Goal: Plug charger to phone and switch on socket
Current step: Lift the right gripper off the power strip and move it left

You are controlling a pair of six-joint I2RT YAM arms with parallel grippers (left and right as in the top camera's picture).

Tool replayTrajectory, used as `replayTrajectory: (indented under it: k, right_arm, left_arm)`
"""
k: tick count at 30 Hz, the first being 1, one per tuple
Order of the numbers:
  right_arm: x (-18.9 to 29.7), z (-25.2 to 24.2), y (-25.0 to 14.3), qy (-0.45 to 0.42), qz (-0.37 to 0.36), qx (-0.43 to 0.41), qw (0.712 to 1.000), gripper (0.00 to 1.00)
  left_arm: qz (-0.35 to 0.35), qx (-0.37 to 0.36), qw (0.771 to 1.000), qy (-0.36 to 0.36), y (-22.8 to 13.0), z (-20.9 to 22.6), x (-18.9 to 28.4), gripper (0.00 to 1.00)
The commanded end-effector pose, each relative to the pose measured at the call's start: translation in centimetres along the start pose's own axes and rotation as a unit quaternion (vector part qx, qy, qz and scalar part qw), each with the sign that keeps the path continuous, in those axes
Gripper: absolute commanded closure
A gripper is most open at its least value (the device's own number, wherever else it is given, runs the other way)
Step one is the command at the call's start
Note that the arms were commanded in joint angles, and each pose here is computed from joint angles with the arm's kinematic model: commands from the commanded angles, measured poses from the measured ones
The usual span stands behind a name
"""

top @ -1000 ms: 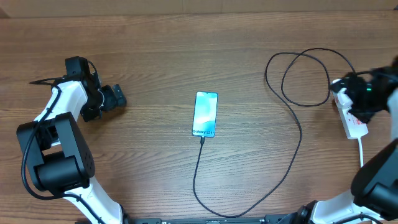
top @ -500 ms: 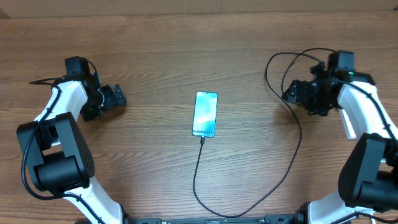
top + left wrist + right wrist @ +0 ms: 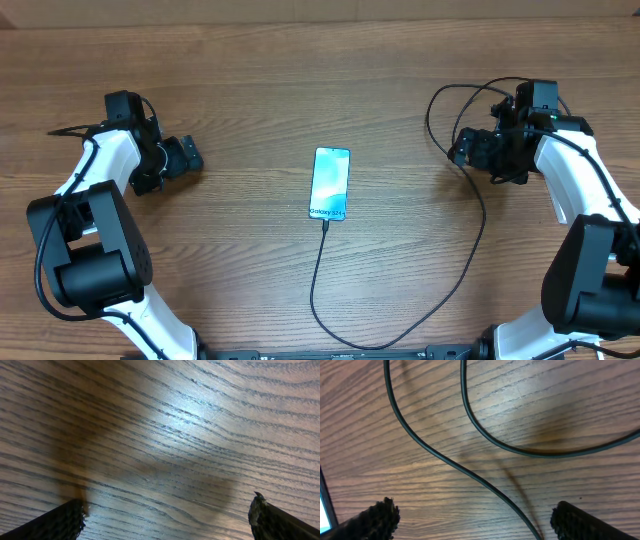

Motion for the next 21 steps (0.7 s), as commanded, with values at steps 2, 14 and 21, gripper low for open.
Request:
replayTrajectory:
  k: [2,14,21]
  right_arm:
    - [0.07,-0.08,-0.08,-0.004,-0.003,-0.002,1.0,0.0]
    - [0.09,0.43,0.63,0.013,-0.018,-0.002,1.0,0.0]
    - [0.09,0.43,0.63,0.013,-0.018,-0.002,1.0,0.0]
  left_arm:
    - [0.025,0.006,1.0,0.016,-1.23,1.01,-1.45,0.0]
    - [0.025,0.006,1.0,0.016,-1.23,1.01,-1.45,0.0]
    - [0.025,0.006,1.0,0.016,-1.23,1.01,-1.45,0.0]
Point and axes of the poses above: each gripper's point midway between its finger pads, its own x axis back along the fingers, its own z axis along the line the jaws close on, y = z × x, the point moved 2 cm from there along x, back along the fingers, and after that the axes turned 7 degrees about x, right-handed, at the moved point
